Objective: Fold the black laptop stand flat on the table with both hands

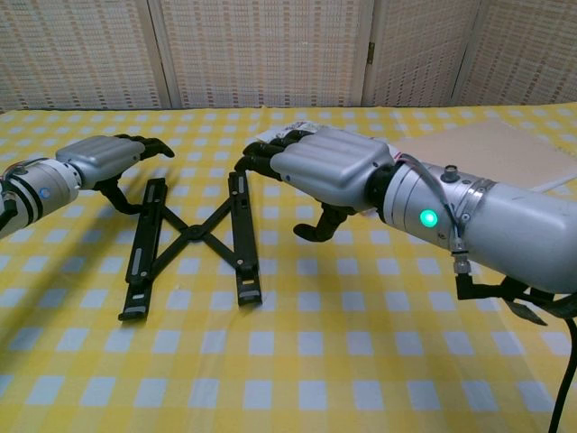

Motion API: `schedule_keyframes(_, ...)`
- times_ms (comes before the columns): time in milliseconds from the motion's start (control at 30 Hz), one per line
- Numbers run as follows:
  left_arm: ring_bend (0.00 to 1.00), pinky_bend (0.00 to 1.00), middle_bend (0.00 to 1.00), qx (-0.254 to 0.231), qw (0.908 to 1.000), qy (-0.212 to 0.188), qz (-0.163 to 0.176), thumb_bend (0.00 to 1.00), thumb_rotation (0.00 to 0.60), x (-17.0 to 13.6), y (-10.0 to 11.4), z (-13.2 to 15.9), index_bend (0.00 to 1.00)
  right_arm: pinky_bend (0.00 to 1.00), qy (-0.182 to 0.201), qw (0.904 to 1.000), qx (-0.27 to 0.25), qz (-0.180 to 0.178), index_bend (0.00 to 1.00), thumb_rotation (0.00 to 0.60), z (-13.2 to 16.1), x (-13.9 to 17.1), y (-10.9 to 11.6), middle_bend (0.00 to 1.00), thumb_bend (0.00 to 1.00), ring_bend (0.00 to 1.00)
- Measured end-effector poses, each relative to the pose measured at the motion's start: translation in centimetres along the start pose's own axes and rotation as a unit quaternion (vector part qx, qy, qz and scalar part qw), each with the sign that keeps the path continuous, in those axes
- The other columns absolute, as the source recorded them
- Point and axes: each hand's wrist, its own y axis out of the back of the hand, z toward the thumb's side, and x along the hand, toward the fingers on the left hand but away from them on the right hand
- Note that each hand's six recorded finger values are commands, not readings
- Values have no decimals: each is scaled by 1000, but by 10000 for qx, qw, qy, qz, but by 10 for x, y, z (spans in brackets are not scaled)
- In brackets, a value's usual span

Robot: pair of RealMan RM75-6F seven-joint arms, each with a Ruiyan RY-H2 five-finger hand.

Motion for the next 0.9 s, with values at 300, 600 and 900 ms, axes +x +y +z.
schedule_keyframes(300,0,70,71,-73,9987,-487,102,312,600,-4,4,32,141,0,63,9997,248,20,0,600,-1,1,-5,0,405,18)
schedule_keyframes(600,0,67,71,51,9965,-825,145,313,600,-11,7,57,138,0,141,9985,532,38,0,600,-10,8,-19,0,223,0)
schedule_keyframes(900,0,65,71,-35,9971,-752,98,312,600,-12,9,55,138,0,211,9982,556,-38,0,600,-12,13,-42,0,220,0)
